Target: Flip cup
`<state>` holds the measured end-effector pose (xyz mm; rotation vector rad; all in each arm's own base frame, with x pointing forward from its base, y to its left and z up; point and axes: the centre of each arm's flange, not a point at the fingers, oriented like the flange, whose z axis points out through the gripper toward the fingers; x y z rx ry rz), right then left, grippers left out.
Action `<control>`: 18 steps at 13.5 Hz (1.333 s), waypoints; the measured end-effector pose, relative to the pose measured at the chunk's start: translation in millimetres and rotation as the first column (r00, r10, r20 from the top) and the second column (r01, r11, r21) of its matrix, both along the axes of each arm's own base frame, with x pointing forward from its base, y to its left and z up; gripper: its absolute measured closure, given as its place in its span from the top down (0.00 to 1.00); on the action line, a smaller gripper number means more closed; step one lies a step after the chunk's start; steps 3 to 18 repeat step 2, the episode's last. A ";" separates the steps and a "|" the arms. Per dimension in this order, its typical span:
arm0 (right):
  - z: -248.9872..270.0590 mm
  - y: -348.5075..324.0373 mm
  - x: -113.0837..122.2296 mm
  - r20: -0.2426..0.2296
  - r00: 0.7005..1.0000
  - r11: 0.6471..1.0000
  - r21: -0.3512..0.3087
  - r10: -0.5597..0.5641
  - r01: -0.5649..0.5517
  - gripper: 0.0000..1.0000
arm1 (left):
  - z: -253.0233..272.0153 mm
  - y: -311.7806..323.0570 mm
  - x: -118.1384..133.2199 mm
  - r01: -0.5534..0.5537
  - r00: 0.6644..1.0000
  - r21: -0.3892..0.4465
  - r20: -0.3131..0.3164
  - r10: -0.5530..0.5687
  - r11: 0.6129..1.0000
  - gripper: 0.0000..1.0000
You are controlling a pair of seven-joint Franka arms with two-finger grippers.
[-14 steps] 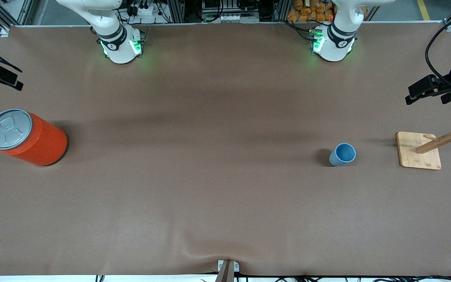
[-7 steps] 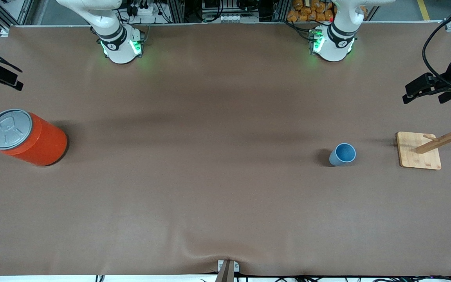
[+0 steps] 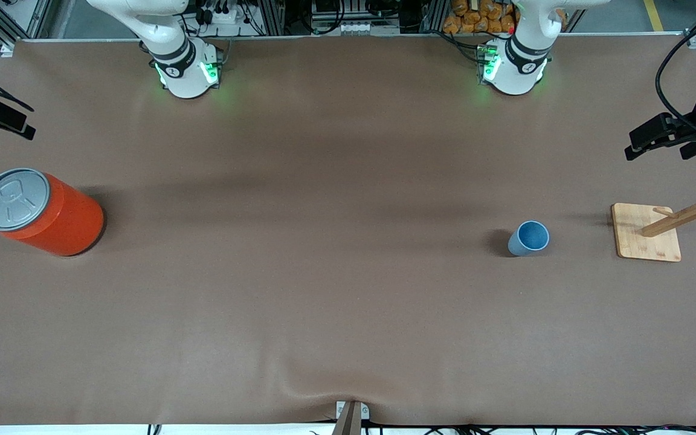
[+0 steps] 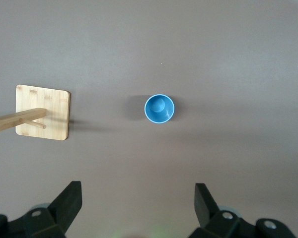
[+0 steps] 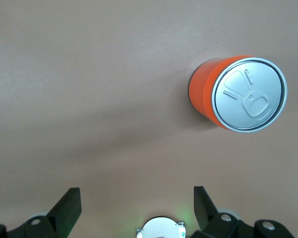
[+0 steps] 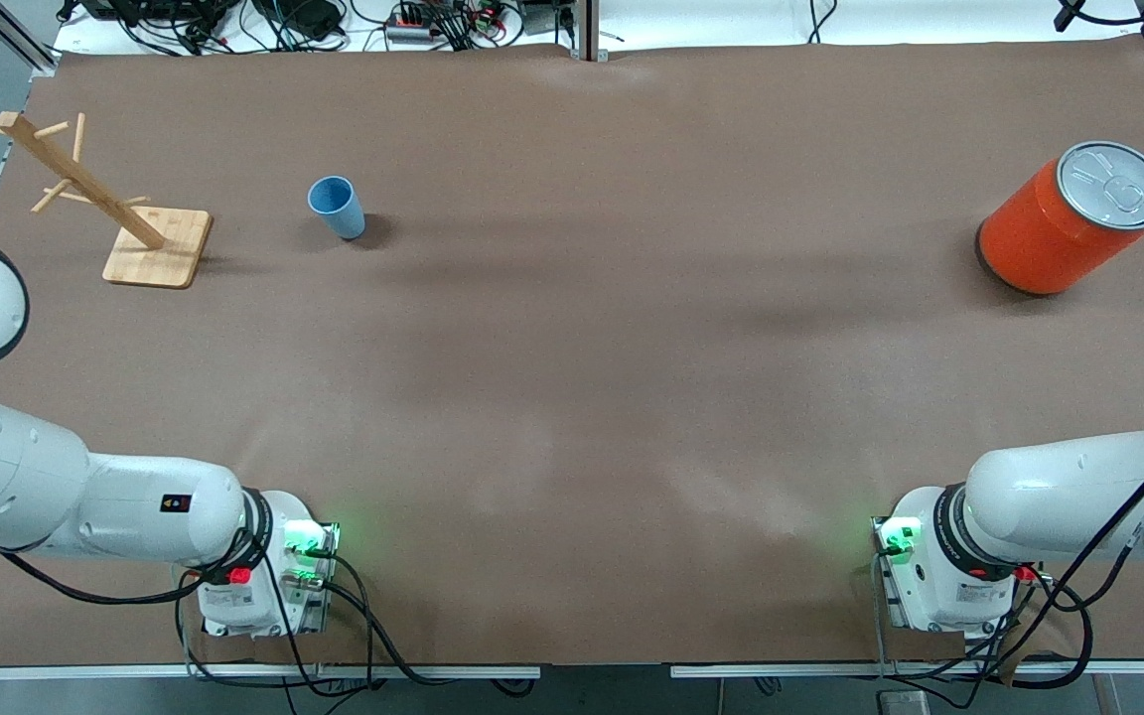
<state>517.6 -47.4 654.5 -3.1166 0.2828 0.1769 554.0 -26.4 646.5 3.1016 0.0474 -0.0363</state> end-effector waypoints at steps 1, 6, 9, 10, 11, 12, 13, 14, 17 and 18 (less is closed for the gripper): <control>0.0 -1.3 -0.2 0.000 1.000 1.000 0.000 0.000 0.000 1.00 | 0.0 -0.1 0.0 0.000 1.000 0.000 0.000 0.000 1.000 1.00; -0.2 -1.9 -0.3 -0.001 1.000 1.000 0.001 0.001 -0.001 1.00 | -0.1 -0.3 0.0 0.000 1.000 0.000 0.000 0.000 1.000 1.00; -0.2 -1.9 -0.3 -0.001 1.000 1.000 0.001 0.001 -0.001 1.00 | -0.1 -0.3 0.0 0.000 1.000 0.000 0.000 0.000 1.000 1.00; -0.2 -1.9 -0.3 -0.001 1.000 1.000 0.001 0.001 -0.001 1.00 | -0.1 -0.3 0.0 0.000 1.000 0.000 0.000 0.000 1.000 1.00; -0.2 -1.9 -0.3 -0.001 1.000 1.000 0.001 0.001 -0.001 1.00 | -0.1 -0.3 0.0 0.000 1.000 0.000 0.000 0.000 1.000 1.00; -0.2 -1.9 -0.3 -0.001 1.000 1.000 0.001 0.001 -0.001 1.00 | -0.1 -0.3 0.0 0.000 1.000 0.000 0.000 0.000 1.000 1.00; -0.2 -1.9 -0.3 -0.001 1.000 1.000 0.001 0.001 -0.001 1.00 | -0.1 -0.3 0.0 0.000 1.000 0.000 0.000 0.000 1.000 1.00; -0.2 -1.9 -0.3 -0.001 1.000 1.000 0.001 0.001 -0.001 1.00 | -0.1 -0.3 0.0 0.000 1.000 0.000 0.000 0.000 1.000 1.00; -0.2 -1.9 -0.3 -0.001 1.000 1.000 0.001 0.001 -0.001 1.00 | -0.1 -0.3 0.0 0.000 1.000 0.000 0.000 0.000 1.000 1.00; -0.2 -1.9 -0.3 -0.001 1.000 1.000 0.001 0.001 -0.001 1.00 | -0.1 -0.3 0.0 0.000 1.000 0.000 0.000 0.000 1.000 1.00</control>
